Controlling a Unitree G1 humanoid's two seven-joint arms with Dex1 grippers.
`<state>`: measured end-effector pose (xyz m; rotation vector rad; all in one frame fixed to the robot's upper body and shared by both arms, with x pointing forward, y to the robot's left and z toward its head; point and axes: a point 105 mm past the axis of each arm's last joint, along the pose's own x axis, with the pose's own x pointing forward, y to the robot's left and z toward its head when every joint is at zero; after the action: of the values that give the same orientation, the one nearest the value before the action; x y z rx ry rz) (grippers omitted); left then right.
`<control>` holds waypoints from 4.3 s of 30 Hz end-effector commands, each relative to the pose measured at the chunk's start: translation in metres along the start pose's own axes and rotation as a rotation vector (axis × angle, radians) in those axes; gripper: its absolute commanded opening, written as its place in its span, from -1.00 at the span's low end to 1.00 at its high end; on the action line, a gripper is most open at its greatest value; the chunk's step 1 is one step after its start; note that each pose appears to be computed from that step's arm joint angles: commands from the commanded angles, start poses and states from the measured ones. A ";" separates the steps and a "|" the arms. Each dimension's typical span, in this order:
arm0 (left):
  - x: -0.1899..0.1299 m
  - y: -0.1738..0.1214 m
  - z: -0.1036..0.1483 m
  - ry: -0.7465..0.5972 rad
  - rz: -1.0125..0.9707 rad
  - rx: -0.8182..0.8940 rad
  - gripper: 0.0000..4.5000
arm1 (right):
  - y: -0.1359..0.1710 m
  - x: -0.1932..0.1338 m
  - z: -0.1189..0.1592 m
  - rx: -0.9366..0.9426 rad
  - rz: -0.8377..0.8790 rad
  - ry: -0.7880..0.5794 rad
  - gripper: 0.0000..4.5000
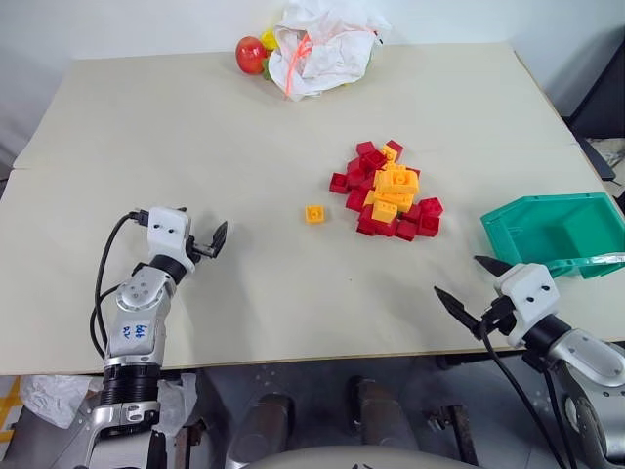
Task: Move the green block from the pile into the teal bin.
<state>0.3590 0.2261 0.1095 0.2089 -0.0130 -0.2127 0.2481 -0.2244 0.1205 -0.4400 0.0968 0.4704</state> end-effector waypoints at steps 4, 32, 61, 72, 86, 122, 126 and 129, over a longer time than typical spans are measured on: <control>0.013 -0.013 0.013 -0.050 -0.084 -0.082 1.00 | -0.004 0.001 0.023 -0.058 -0.031 -0.062 0.99; -0.015 -0.096 0.072 -0.342 -1.262 -0.130 1.00 | 0.062 0.149 0.141 0.193 0.023 -0.215 -0.95; 0.001 -0.094 0.058 -0.287 -1.102 -0.070 1.00 | -0.033 0.157 0.086 0.135 -0.392 0.021 -0.98; 0.008 -0.099 0.063 -0.307 -1.099 -0.072 1.00 | 0.008 0.167 0.123 0.149 -0.060 -0.148 -0.98; 0.009 -0.101 0.060 -0.288 -1.133 -0.053 1.00 | -0.022 0.030 0.091 0.006 0.209 -0.001 0.28; 0.008 -0.108 0.061 -0.327 -1.115 -0.061 1.00 | -0.010 0.199 0.075 0.300 0.031 0.142 0.82; 0.006 -0.109 0.060 -0.326 -1.114 -0.063 1.00 | -0.009 0.193 0.087 0.310 0.039 0.096 0.31; 0.005 -0.108 0.060 -0.322 -1.117 -0.068 1.00 | -0.011 0.180 0.097 0.284 0.044 0.064 0.02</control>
<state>0.3403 0.1062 0.1377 0.0752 -0.1816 -1.3605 0.4167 -0.1151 0.1534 -0.1675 0.3101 0.4678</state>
